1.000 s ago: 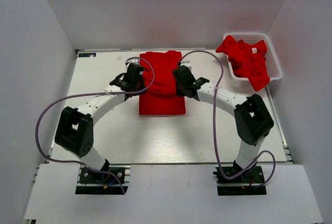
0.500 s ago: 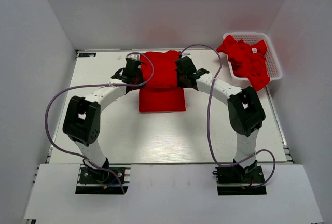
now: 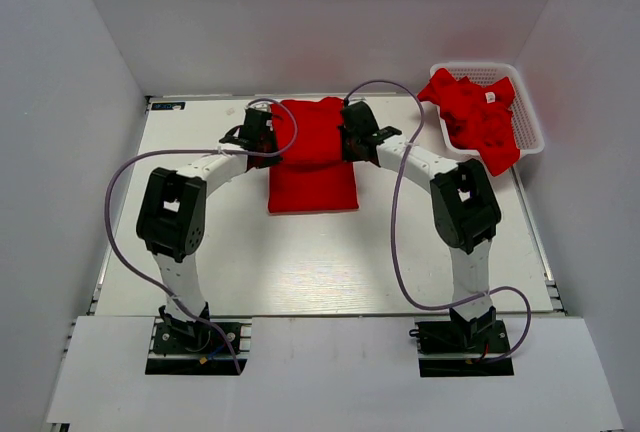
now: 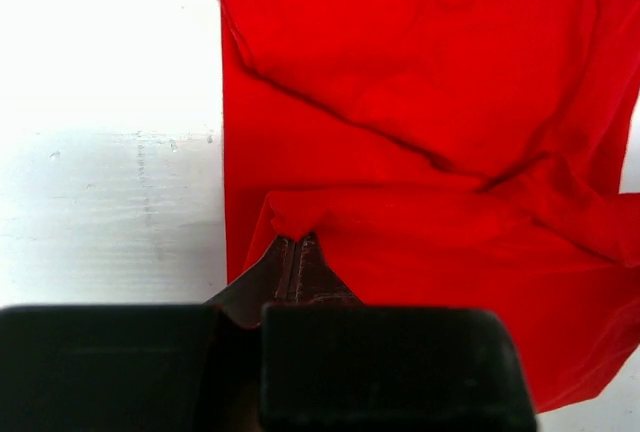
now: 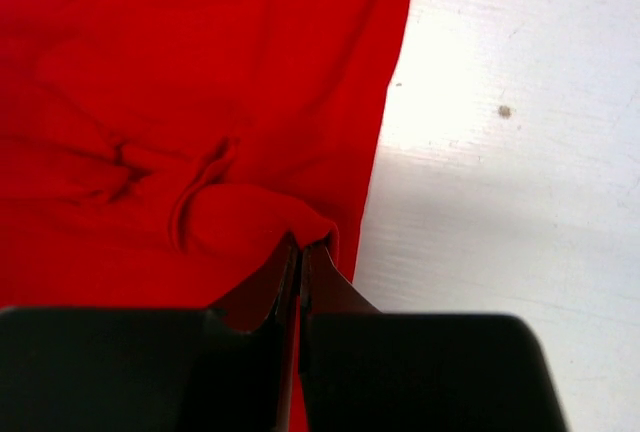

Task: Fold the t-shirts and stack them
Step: Fold the folded rectangular tshirt in 1/3 of the way

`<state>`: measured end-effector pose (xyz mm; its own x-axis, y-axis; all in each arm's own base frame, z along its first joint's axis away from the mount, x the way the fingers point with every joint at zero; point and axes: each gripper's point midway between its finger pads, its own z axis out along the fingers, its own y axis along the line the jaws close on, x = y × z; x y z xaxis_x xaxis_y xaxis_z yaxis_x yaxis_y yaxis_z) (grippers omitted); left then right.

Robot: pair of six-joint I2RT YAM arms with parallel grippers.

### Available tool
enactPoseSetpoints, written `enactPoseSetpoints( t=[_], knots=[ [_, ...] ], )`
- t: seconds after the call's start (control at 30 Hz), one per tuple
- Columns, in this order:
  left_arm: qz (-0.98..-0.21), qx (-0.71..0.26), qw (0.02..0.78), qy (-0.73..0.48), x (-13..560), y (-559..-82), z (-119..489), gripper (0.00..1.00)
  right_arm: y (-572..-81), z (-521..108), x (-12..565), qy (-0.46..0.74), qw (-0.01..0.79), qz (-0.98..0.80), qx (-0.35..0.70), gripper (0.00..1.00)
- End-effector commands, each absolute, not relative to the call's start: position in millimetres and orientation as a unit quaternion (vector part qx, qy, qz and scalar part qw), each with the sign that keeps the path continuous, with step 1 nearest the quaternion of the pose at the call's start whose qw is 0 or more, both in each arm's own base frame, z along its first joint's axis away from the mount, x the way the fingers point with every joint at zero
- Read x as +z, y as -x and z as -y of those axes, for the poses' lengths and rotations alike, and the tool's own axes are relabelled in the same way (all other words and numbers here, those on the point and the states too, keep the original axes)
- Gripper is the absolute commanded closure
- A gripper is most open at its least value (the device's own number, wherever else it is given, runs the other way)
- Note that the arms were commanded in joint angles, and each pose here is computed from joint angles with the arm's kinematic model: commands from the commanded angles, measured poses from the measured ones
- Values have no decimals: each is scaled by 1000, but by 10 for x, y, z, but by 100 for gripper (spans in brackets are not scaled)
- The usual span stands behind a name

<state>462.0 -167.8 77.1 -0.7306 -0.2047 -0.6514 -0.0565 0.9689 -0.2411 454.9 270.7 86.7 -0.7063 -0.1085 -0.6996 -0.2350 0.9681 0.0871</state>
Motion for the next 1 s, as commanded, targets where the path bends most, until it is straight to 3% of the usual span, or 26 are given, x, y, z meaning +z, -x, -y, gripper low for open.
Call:
enactPoseSetpoints(
  t=[0.0,0.33,0.43,0.47,0.5,0.53,0.6,0.67,0.77,0.97],
  knots=[
    [-912,-129,384,69,982,-4785,1731,100,-4797,-2772,1055,92,408,-903,99,100],
    [-914,-121,377,87,883,-4878,1653,100,-4922,-2789,863,88,391,-909,109,100],
    [-916,-120,371,92,865,-4904,1666,100,-4991,-2798,836,79,394,-909,113,85],
    [-919,-118,366,92,827,-4907,1667,88,-5025,-2795,826,80,396,-908,114,79],
    [-919,-117,362,102,805,-4928,1620,53,-5047,-2789,828,77,398,-907,113,61],
    [-916,-120,370,102,883,-4980,1635,29,-5136,-2784,910,72,415,-900,111,51],
    [-911,-117,380,108,945,-5072,1593,0,-5274,-2734,1000,66,437,-891,101,34],
    [-900,-116,403,117,1162,-5241,1549,0,-5454,-2725,1265,59,464,-878,105,28],
    [-893,-104,417,132,1427,-5381,1415,0,-5509,-2679,1368,63,464,-877,109,10],
    [-891,-130,421,108,1614,-5038,1381,0,-5033,-2677,1662,125,463,-865,150,10]
  ],
)
